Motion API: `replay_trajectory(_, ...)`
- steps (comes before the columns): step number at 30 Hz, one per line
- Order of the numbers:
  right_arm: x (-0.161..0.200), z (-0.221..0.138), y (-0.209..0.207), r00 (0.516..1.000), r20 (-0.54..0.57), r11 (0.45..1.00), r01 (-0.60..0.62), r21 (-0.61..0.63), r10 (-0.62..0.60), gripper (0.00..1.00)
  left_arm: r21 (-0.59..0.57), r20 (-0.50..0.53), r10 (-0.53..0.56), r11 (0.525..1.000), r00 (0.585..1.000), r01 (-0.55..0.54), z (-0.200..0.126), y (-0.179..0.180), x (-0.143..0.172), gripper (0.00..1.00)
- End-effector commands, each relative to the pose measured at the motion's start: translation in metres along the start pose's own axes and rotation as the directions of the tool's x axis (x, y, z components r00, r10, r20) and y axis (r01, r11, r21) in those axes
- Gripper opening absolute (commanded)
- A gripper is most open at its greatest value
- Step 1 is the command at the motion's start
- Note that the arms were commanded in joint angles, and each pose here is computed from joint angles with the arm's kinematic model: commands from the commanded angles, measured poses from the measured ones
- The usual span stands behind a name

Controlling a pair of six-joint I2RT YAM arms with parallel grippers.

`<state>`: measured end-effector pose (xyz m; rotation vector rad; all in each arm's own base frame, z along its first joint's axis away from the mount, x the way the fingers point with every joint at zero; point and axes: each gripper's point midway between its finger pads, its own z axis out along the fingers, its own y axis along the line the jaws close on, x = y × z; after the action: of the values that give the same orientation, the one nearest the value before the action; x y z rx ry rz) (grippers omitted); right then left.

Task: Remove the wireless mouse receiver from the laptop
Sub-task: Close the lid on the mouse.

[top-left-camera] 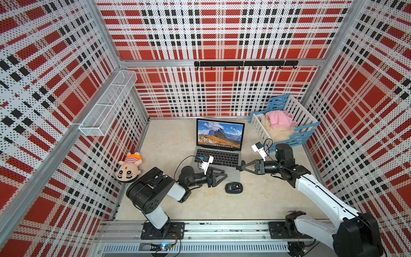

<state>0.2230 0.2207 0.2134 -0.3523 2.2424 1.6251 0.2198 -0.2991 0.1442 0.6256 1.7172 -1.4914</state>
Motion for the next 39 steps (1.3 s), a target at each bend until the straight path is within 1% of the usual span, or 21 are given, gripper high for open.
replay_trajectory(1, 0.000, -0.001, -0.010, 1.000, 0.010, 0.999, -0.014, 0.034, 0.013, 0.00, -0.111, -0.087, 0.255, 0.958, 0.963, -0.264, -0.002, 0.011, 0.025, 0.72)
replay_trajectory(3, 0.001, -0.001, -0.011, 1.000, 0.008, 0.999, -0.016, 0.038, 0.016, 0.00, -0.140, -0.158, 0.326, 0.927, 0.932, -0.348, 0.001, 0.013, 0.038, 0.84)
replay_trajectory(4, 0.001, -0.001, -0.012, 1.000, 0.004, 0.999, -0.017, 0.043, 0.017, 0.00, -0.138, -0.207, 0.363, 0.909, 0.909, -0.394, 0.004, 0.015, 0.047, 0.87)
replay_trajectory(6, 0.001, 0.000, -0.012, 1.000, 0.001, 0.999, -0.021, 0.041, 0.021, 0.00, -0.117, -0.281, 0.405, 0.886, 0.870, -0.450, 0.009, 0.018, 0.062, 0.92)
replay_trajectory(7, 0.001, 0.000, -0.012, 1.000, -0.001, 0.999, -0.021, 0.040, 0.021, 0.00, -0.101, -0.298, 0.426, 0.876, 0.854, -0.472, 0.010, 0.018, 0.066, 0.94)
replay_trajectory(8, 0.000, 0.000, -0.012, 1.000, -0.001, 0.999, -0.022, 0.037, 0.022, 0.00, -0.074, -0.310, 0.451, 0.866, 0.837, -0.494, 0.011, 0.016, 0.071, 0.99)
replay_trajectory(12, 0.001, 0.001, -0.011, 1.000, -0.003, 0.999, -0.023, 0.027, 0.023, 0.00, -0.015, -0.349, 0.562, 0.797, 0.750, -0.604, 0.014, 0.018, 0.085, 0.99)
replay_trajectory(13, 0.000, 0.000, -0.010, 1.000, -0.003, 0.999, -0.022, 0.025, 0.022, 0.00, -0.017, -0.355, 0.579, 0.781, 0.734, -0.625, 0.015, 0.020, 0.086, 0.99)
replay_trajectory(17, 0.000, 0.001, -0.009, 1.000, -0.003, 1.000, -0.022, 0.015, 0.022, 0.00, 0.005, -0.376, 0.618, 0.747, 0.691, -0.665, 0.018, 0.027, 0.091, 0.99)
replay_trajectory(21, 0.000, 0.001, -0.009, 1.000, -0.003, 1.000, -0.028, 0.015, 0.028, 0.00, 0.034, -0.411, 0.621, 0.742, 0.667, -0.670, 0.021, 0.037, 0.105, 0.99)
replay_trajectory(25, 0.000, 0.002, -0.012, 0.999, -0.006, 0.999, -0.035, 0.019, 0.035, 0.00, 0.077, -0.426, 0.625, 0.745, 0.654, -0.662, 0.026, 0.041, 0.117, 0.99)
replay_trajectory(29, 0.003, 0.004, -0.018, 0.998, -0.012, 0.998, -0.055, 0.029, 0.055, 0.00, 0.086, -0.442, 0.626, 0.743, 0.643, -0.664, 0.031, 0.049, 0.123, 0.99)
replay_trajectory(34, 0.013, 0.006, -0.034, 0.994, -0.028, 0.992, -0.099, 0.072, 0.102, 0.00, 0.089, -0.423, 0.631, 0.743, 0.650, -0.663, 0.034, 0.054, 0.117, 0.99)
replay_trajectory(36, 0.020, 0.007, -0.044, 0.989, -0.040, 0.986, -0.139, 0.091, 0.143, 0.00, 0.097, -0.415, 0.631, 0.747, 0.656, -0.657, 0.033, 0.055, 0.116, 1.00)
replay_trajectory(39, 0.031, 0.009, -0.056, 0.979, -0.046, 0.975, -0.193, 0.106, 0.198, 0.00, 0.119, -0.412, 0.634, 0.749, 0.654, -0.652, 0.032, 0.056, 0.118, 0.96)
